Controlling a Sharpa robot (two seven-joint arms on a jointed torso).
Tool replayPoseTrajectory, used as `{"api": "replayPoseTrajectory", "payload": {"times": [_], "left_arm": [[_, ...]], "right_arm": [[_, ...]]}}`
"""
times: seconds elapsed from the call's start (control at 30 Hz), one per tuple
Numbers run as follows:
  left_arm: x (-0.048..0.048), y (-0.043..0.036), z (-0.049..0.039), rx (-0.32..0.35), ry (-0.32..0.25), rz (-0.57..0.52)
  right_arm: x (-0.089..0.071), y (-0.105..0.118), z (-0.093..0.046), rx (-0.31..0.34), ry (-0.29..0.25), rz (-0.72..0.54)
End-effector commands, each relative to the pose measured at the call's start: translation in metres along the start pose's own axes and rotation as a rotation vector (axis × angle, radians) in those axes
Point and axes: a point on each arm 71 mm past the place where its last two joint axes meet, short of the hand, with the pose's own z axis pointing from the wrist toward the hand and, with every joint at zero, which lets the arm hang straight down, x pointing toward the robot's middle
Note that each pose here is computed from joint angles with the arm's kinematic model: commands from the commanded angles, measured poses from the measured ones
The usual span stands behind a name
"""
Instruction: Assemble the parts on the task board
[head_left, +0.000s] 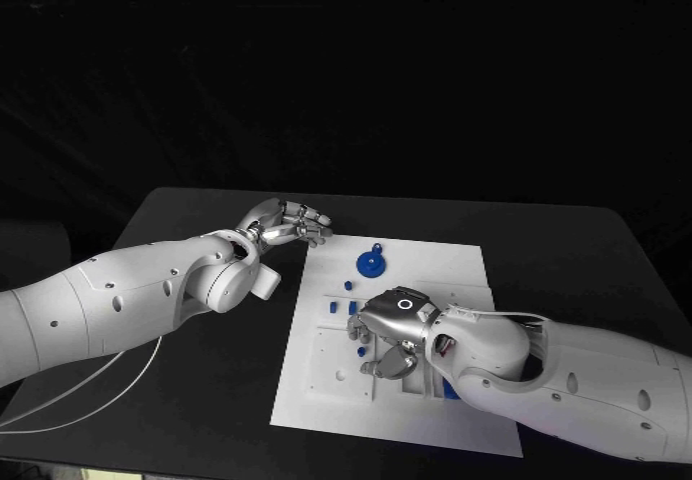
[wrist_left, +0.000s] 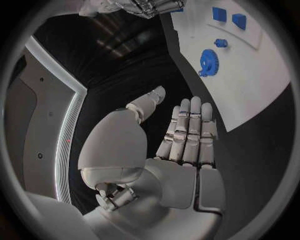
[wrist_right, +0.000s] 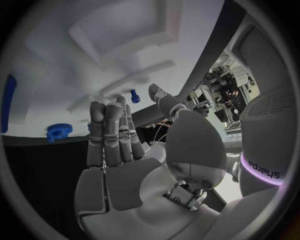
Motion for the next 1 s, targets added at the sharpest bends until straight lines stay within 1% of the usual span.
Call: {"api": "replayPoseTrajectory", "payload": {"times": [0.03, 0.13, 0.27, 0.33, 0.4, 0.47, 0.5, 0.53, 0.57, 0.6, 0.7, 0.77, 0.87, 0.93, 1.0], "left_arm": [[0.0020, -0.0010, 0.0006, 0.004, 0.013, -0.012], [0.0020, -0.0010, 0.0007, 0.004, 0.013, -0.011], [0.0018, -0.0007, 0.0009, 0.004, 0.013, -0.011], [0.0019, -0.0007, 0.0013, 0.004, 0.014, -0.011], [0.0022, -0.0008, 0.0015, 0.006, 0.015, -0.011], [0.0025, -0.0009, 0.0020, 0.006, 0.016, -0.012], [0.0025, -0.0009, 0.0020, 0.006, 0.016, -0.012], [0.0032, -0.0010, 0.0029, 0.007, 0.016, -0.011], [0.0042, -0.0012, 0.0036, 0.008, 0.018, -0.012], [0.0042, -0.0012, 0.0038, 0.008, 0.016, -0.011], [0.0048, -0.0014, 0.0043, 0.009, 0.019, -0.012], [0.0046, -0.0011, 0.0049, 0.008, 0.017, -0.011], [0.0053, -0.0012, 0.0055, 0.009, 0.018, -0.010], [0.0062, -0.0015, 0.0058, 0.012, 0.020, -0.011], [0.0066, -0.0017, 0.0058, 0.012, 0.021, -0.012]], "right_arm": [[-0.004, -0.004, -0.005, 0.024, -0.034, 0.041], [-0.012, -0.008, -0.011, 0.031, -0.058, 0.064], [-0.029, -0.016, -0.020, 0.039, -0.105, 0.122], [-0.039, -0.021, -0.025, 0.044, -0.114, 0.163], [-0.045, -0.027, -0.033, 0.054, -0.112, 0.170], [-0.051, -0.036, -0.041, 0.073, -0.107, 0.204], [-0.052, -0.037, -0.042, 0.074, -0.104, 0.209], [-0.054, -0.043, -0.046, 0.066, -0.093, 0.246], [-0.054, -0.048, -0.050, 0.072, -0.084, 0.291], [-0.055, -0.052, -0.053, 0.083, -0.080, 0.304], [-0.058, -0.063, -0.062, 0.103, -0.073, 0.258], [-0.057, -0.078, -0.069, 0.136, -0.070, 0.262], [-0.054, -0.091, -0.074, 0.169, -0.067, 0.250], [-0.054, -0.095, -0.077, 0.179, -0.071, 0.206], [-0.053, -0.099, -0.078, 0.186, -0.064, 0.160]]}}
